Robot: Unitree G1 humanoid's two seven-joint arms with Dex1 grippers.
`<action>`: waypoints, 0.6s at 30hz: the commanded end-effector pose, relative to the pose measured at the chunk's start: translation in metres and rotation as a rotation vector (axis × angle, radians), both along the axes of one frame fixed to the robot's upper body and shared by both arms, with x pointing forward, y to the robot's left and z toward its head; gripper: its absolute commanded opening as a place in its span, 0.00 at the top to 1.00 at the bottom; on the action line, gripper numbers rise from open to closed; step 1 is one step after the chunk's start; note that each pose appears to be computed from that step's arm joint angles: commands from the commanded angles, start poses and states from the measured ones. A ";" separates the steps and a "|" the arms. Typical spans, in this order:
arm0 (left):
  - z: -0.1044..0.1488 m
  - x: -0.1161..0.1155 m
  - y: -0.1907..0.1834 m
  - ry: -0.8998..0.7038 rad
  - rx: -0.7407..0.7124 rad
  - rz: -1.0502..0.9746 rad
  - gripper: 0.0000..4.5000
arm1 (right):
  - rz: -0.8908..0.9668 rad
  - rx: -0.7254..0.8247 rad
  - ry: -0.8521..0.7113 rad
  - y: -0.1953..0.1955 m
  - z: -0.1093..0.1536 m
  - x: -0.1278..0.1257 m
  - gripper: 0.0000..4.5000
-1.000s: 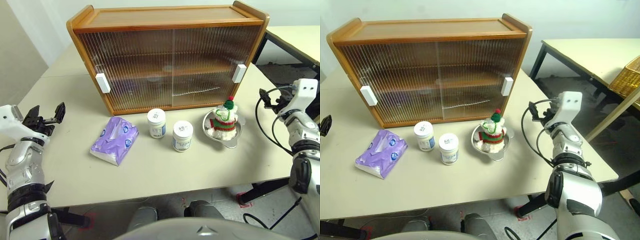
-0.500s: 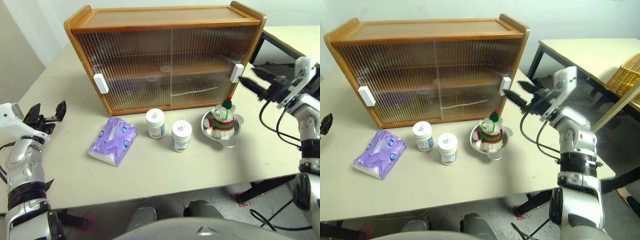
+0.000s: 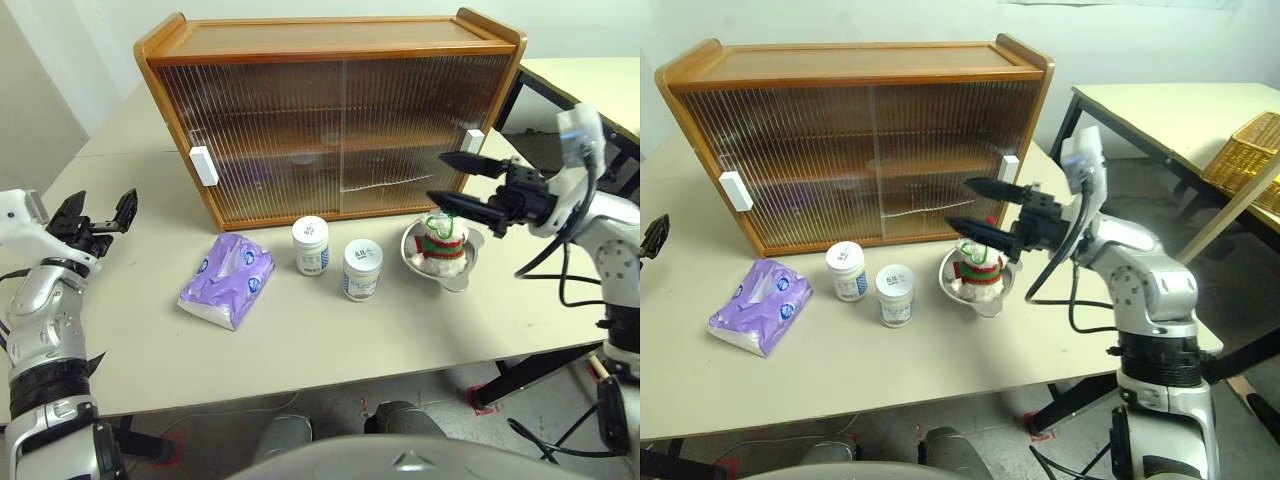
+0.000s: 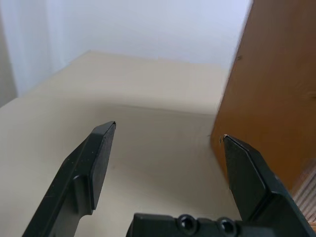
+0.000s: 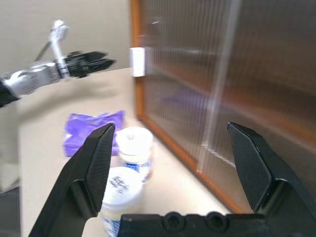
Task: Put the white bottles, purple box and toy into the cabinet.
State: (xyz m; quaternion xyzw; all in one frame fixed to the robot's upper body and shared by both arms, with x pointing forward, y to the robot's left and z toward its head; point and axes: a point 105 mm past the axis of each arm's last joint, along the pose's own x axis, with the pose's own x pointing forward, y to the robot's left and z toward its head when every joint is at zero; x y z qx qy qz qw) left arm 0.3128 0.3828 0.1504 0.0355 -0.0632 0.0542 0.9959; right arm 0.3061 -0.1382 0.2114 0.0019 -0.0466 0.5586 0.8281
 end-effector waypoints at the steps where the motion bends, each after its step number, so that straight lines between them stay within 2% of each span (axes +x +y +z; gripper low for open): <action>1: 0.006 0.005 -0.014 -0.004 0.009 -0.033 0.01 | 0.012 0.002 -0.009 0.005 -0.002 -0.001 0.00; 7: 0.007 0.010 -0.034 -0.022 -0.020 -0.055 0.01 | 0.029 0.009 0.007 0.007 -0.007 -0.004 0.00; 10: 0.002 0.017 -0.064 -0.030 -0.054 -0.117 0.01 | 0.039 0.010 0.015 0.012 -0.010 -0.004 0.00; 18: -0.005 0.026 -0.091 -0.033 -0.089 -0.156 0.62 | 0.039 0.004 0.005 0.024 -0.009 -0.005 0.00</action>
